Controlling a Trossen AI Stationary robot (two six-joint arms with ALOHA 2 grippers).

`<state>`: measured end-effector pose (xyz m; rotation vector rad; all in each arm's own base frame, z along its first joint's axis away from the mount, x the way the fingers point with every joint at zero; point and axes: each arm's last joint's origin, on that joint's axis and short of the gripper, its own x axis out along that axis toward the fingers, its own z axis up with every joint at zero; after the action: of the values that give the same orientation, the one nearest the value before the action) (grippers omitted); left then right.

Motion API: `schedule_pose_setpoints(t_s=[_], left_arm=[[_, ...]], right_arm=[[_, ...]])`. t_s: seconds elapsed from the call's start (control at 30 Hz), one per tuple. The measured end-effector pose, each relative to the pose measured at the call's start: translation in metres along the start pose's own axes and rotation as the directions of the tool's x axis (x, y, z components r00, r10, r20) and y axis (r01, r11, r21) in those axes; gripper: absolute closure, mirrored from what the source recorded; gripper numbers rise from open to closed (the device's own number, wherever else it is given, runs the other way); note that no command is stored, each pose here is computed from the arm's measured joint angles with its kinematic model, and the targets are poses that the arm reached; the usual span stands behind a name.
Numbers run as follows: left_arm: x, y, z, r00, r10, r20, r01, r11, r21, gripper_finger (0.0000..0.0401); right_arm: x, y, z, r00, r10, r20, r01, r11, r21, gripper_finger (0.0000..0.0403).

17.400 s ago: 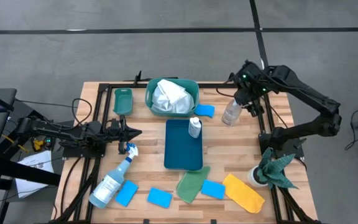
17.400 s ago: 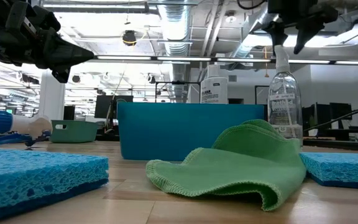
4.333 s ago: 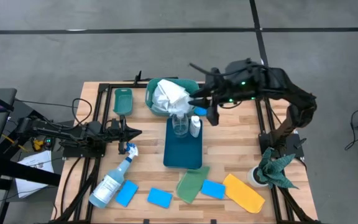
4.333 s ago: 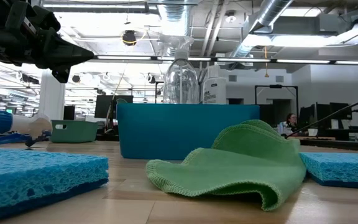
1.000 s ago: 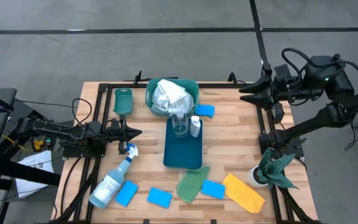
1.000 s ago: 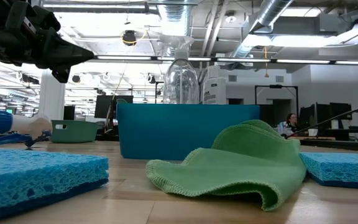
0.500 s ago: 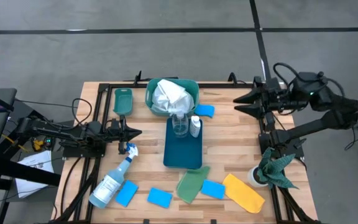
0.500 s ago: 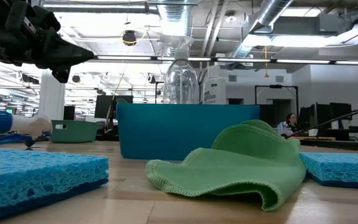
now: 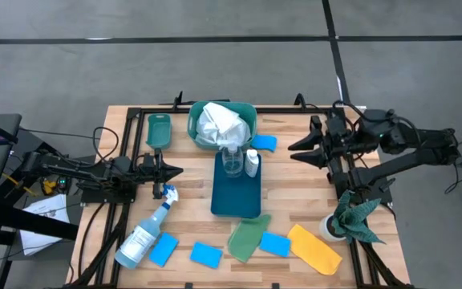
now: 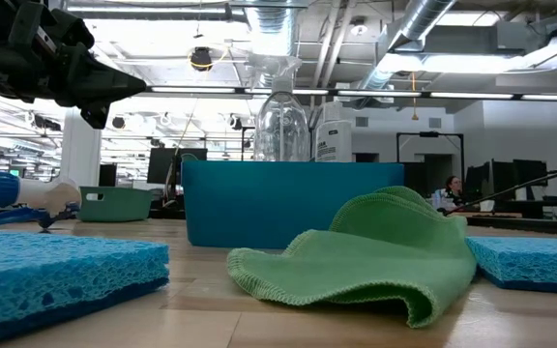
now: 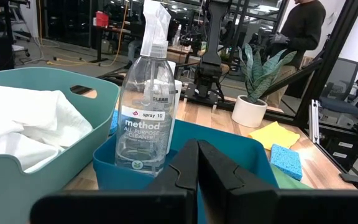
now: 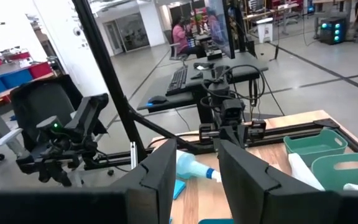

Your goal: Pick & Place Kitchen Items

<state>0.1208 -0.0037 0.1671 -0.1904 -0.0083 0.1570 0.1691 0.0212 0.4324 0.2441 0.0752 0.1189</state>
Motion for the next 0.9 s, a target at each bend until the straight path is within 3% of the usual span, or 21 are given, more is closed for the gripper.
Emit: schedule_pose_setpoints(t_s=[0.53,0.9], left_arm=[[0.0,0.0,0.0,1.0,0.0,0.0,0.0,1.0,0.0,0.0401],[0.0,0.0,0.0,1.0,0.0,0.0,0.0,1.0,0.0,0.0401]], right_arm=[[-0.012,0.002,0.009,0.997,0.015,0.079,-0.015,1.0,-0.001,0.029],[-0.02,-0.004,0.005,0.999,-0.031,0.032,0.031,0.999,-0.01,0.029]])
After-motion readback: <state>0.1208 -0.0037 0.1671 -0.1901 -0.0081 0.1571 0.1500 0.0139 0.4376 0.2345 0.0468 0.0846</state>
